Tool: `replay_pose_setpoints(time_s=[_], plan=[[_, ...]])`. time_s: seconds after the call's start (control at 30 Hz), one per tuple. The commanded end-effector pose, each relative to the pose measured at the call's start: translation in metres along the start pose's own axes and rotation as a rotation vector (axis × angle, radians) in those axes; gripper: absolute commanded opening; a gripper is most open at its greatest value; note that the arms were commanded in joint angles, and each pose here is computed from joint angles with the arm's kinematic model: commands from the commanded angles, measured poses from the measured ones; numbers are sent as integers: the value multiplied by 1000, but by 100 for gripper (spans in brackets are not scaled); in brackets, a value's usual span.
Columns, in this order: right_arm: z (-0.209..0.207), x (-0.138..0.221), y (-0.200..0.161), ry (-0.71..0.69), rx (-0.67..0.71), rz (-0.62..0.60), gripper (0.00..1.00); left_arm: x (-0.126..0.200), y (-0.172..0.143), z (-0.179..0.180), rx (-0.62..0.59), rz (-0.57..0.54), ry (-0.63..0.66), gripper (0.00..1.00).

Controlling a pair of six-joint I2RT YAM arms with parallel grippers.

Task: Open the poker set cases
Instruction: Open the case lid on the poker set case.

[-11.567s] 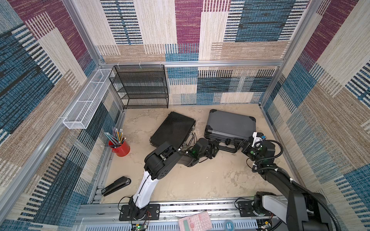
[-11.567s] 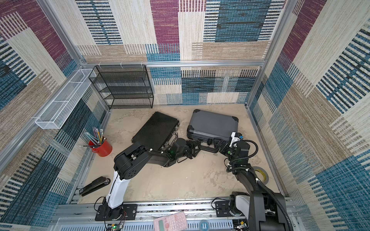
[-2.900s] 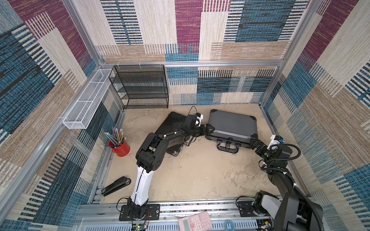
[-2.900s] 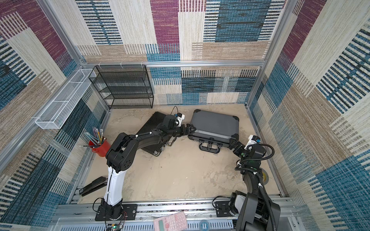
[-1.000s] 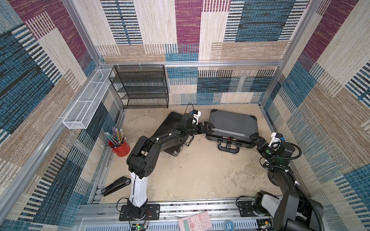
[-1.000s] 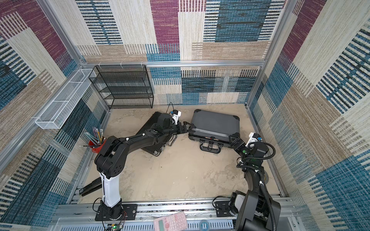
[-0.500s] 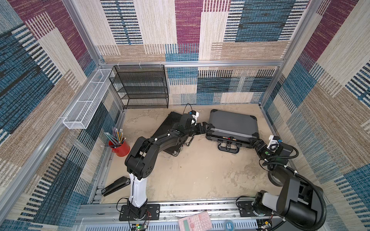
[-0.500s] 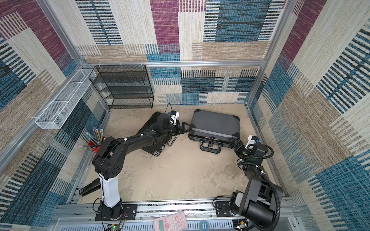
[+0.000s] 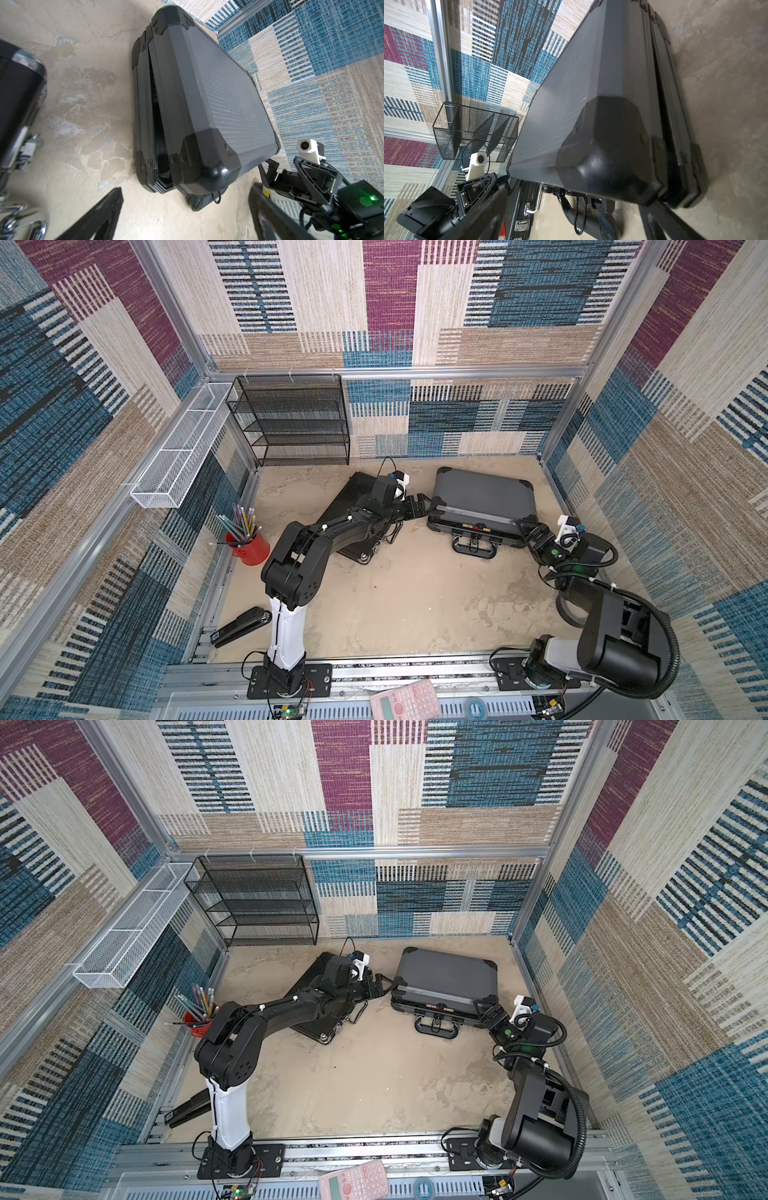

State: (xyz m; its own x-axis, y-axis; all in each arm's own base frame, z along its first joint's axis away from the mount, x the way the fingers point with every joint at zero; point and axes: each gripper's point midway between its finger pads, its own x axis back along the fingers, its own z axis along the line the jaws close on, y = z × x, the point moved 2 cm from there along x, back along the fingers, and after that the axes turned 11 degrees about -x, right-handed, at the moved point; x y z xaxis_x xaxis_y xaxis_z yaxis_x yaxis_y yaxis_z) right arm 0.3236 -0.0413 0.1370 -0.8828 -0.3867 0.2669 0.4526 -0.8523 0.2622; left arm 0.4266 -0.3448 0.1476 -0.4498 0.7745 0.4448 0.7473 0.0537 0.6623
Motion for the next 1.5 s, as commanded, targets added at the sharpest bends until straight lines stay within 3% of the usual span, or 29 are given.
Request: replay_pose_setpoints(time_s=[0.0, 0.23, 0.53, 1.03, 1.47], plan=[[24, 2, 5, 96, 24, -5, 99, 2, 0, -1, -60, 3, -4, 96], [57, 6, 15, 155, 51, -20, 99, 3, -3, 1, -85, 0, 2, 95], [84, -4, 33, 186, 87, -30, 99, 3, -20, 16, -177, 80, 84, 90], [121, -36, 54, 195, 152, -45, 99, -34, -36, 30, -338, 253, 216, 77], [129, -44, 59, 202, 164, -51, 99, -63, -43, 33, -394, 301, 250, 66]])
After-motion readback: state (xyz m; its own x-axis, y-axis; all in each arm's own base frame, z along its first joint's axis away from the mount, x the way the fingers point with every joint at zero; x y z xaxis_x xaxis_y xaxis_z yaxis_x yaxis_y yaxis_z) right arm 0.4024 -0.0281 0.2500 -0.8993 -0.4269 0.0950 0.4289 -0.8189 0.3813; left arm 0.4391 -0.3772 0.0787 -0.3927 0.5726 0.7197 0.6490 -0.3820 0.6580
